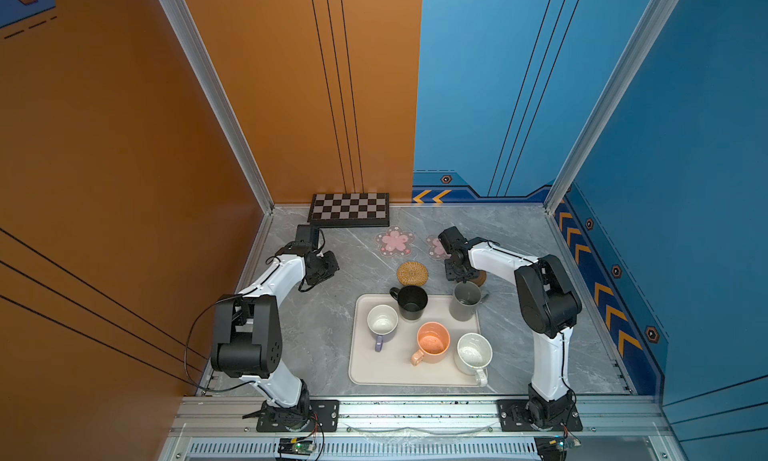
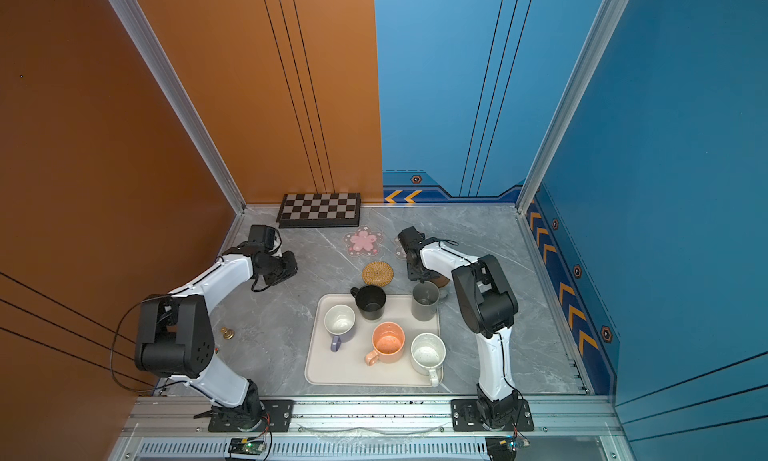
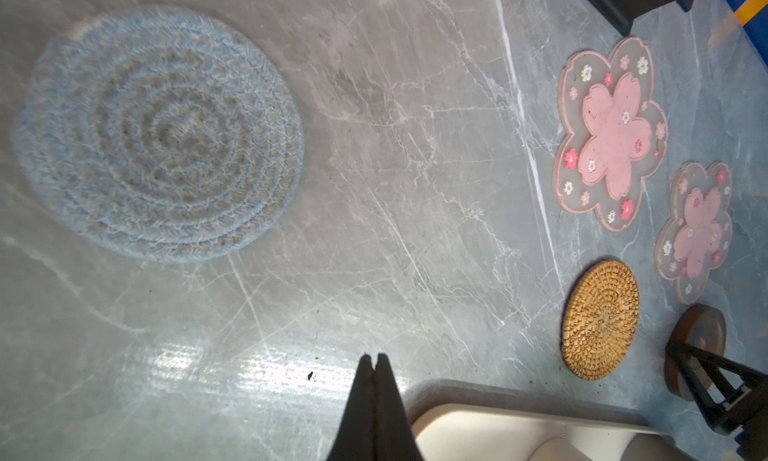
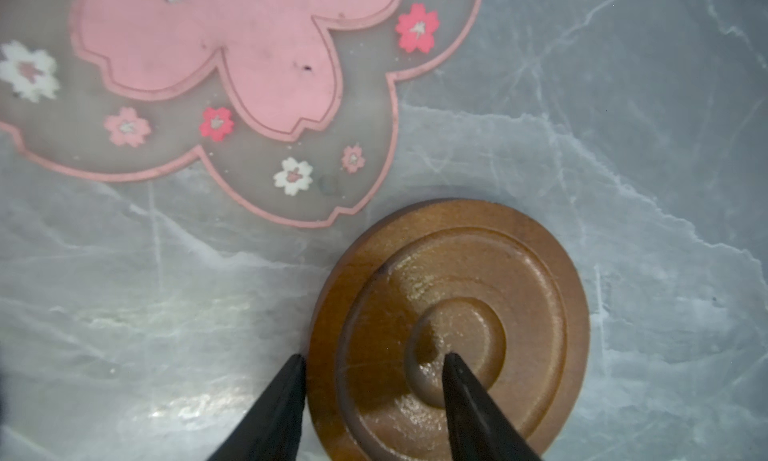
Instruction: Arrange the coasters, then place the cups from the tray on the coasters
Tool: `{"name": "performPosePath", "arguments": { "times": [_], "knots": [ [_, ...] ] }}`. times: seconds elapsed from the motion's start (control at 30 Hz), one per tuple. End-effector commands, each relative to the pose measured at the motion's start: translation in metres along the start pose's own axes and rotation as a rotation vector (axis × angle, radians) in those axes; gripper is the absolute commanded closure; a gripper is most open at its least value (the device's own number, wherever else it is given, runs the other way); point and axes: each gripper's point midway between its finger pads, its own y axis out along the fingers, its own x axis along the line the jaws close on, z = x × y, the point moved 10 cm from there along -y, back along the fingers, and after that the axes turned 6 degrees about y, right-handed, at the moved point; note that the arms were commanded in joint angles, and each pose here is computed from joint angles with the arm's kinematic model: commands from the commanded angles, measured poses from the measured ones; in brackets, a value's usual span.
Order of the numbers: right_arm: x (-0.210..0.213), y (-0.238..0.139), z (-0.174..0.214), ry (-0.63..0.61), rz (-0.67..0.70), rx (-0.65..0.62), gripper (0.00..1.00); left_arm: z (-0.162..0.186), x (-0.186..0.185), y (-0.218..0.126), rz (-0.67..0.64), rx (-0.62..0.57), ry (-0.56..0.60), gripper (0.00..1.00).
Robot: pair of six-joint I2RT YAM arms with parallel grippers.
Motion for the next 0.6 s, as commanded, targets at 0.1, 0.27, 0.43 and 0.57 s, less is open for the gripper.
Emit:
{"name": "performPosePath", "arguments": {
  "times": [0.1,0.27,0.43,0.57],
  "knots": [
    [-0.030,0.005,0.009,0.037,0.097,0.052,0.46,0.003,-0.002,-0.001,0.011,0.020,-0.002,0.96],
    [-0.046,0.008,0.011,0.067,0.110,0.072,0.46,0.002,-0.004,-0.002,0.022,0.019,-0.007,0.96],
    [-0.063,0.009,0.012,0.088,0.138,0.078,0.46,0.001,-0.006,-0.005,0.028,0.010,-0.008,0.96],
    [-0.078,0.011,0.013,0.117,0.154,0.091,0.46,0.002,-0.007,-0.005,0.029,0.013,-0.008,0.96]
  ]
}}
